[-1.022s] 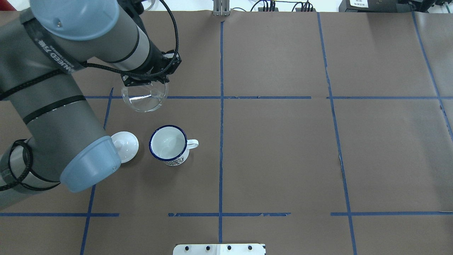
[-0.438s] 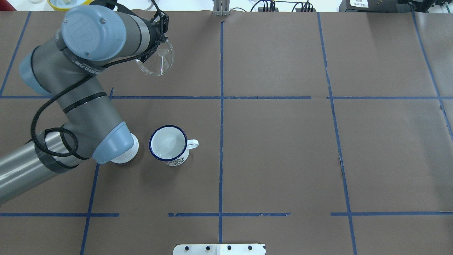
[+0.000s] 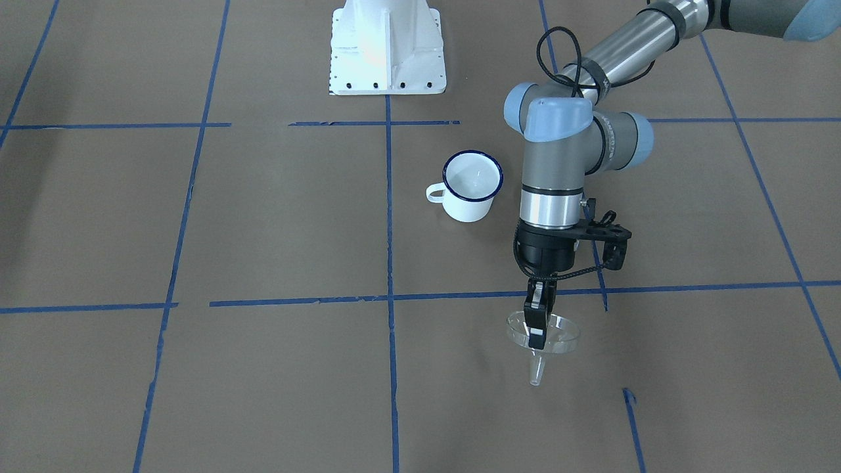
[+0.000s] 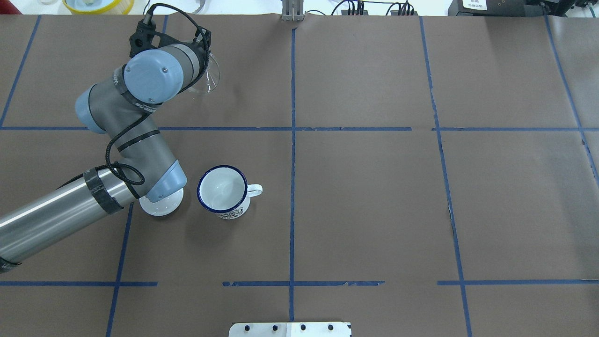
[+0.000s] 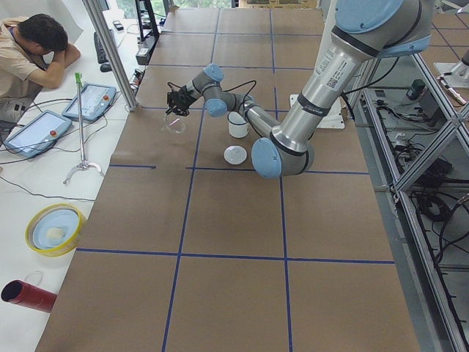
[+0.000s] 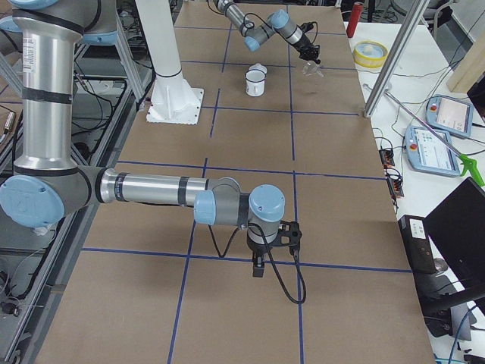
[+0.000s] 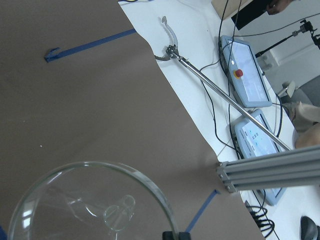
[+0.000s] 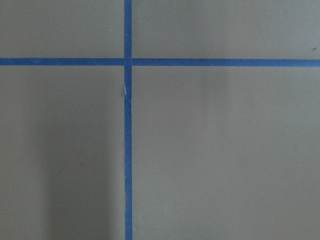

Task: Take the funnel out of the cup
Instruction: 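Carry the funnel farther from the robot and set it on the table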

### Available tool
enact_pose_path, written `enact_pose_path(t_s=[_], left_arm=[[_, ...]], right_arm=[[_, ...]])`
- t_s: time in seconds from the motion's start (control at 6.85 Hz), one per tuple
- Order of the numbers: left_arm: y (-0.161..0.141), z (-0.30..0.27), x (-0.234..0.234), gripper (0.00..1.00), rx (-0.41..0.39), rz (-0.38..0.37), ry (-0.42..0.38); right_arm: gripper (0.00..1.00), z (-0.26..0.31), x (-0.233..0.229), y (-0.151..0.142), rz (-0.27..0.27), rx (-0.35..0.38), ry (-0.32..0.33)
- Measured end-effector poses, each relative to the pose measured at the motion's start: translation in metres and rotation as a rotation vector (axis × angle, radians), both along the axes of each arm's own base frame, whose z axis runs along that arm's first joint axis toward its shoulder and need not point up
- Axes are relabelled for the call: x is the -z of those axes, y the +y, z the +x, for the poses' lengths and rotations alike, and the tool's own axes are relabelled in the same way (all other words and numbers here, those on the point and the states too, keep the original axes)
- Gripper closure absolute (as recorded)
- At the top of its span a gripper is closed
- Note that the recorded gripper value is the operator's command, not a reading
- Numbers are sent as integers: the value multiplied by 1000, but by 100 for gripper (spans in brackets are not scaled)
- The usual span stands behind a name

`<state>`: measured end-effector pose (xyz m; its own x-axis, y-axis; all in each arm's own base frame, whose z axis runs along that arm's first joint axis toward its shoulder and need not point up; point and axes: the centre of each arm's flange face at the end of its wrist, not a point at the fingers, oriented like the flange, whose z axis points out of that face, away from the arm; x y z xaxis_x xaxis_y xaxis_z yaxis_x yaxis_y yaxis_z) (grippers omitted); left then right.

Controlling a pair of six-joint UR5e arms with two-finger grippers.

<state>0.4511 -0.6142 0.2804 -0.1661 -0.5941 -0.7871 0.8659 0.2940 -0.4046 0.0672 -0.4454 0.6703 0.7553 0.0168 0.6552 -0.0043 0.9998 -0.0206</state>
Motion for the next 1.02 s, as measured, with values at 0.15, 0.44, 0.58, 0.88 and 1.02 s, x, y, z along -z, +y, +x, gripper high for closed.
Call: enact_pose_path(t_s=[0.15,0.44,0.58,0.88,1.02], left_arm=[[-6,8,-19,100,17,-3,-9],[-9,18,-39,94,36,17,-6],[-8,22,-43,58,35,20,-8],[-4,25,-41,0,20,39,-22],[-2,24,-35,0,3,65,-39]], right_arm=[[0,0,0,0,0,0,0],[0,0,0,0,1,0,0],[0,0,0,0,1,0,0],[0,0,0,0,1,0,0],[0,0,0,0,1,0,0]])
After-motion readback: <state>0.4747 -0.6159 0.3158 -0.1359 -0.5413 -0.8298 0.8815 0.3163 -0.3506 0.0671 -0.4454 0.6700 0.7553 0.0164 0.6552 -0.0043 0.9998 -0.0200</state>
